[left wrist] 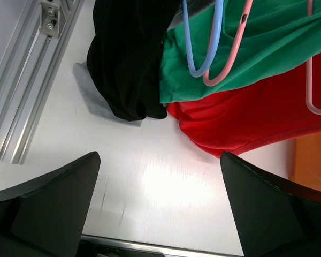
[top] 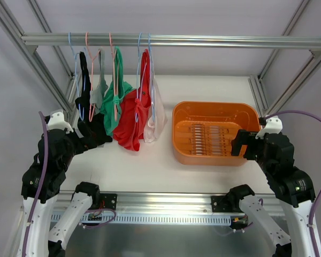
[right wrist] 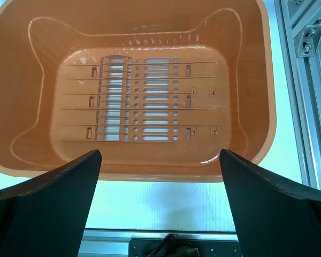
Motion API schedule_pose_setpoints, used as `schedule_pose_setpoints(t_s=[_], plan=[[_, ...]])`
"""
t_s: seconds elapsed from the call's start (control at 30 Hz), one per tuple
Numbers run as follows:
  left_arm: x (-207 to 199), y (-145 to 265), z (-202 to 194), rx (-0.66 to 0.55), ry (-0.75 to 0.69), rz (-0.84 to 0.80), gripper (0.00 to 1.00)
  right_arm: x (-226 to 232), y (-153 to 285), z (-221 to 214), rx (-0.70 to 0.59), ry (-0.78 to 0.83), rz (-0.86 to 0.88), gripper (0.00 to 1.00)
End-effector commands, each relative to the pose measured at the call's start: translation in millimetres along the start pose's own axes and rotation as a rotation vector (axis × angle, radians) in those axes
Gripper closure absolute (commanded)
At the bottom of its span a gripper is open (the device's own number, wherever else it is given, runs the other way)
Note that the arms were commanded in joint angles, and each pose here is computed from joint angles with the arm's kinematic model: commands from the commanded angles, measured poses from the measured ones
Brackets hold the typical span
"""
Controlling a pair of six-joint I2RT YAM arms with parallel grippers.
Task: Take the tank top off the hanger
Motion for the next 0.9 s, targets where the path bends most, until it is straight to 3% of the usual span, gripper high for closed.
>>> schedule_pose_setpoints(t_s=[0.0, 0.23, 0.43, 0.8, 0.87], plan=[[-3.2, 9.6, 7.1, -0.028, -0.004, -0.038, 0.01, -2.2, 0.3, 4.7, -0.008, 0.014, -0.019, 0.00], [-9.5, 18.1, 11.2, -0.030, 0.007, -0.101, 0.01, -0.3, -0.4, 6.9, -0.018, -0.010, -0.011, 0.00], [-27.2, 35.9, 22.9, -0.022, 0.013, -0.257, 0.01, 10.9, -0.9, 10.6, -0.087, -0.077, 0.085, 0.00], [-110.1, 39.1, 93.2, 0.106, -0.045, -0.622, 0.01, 28.3, -14.9, 9.4, -0.070, -0.106, 0.212, 0.01], [-125.1, 25.7, 106.5, 0.111, -0.053, -0.607, 0.01, 31.1, -18.3, 6.2, -0.062, -0.103, 0.233, 0.01]])
Point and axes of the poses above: each gripper's point midway between its finger pads, its own y axis back along the fingers, its own x axis along the line the jaws close on, z = x × y, the point moved 8 cm from there along y, back along the fingers, and after that the axes turned 10 degrees about y, right-handed, at the moved point
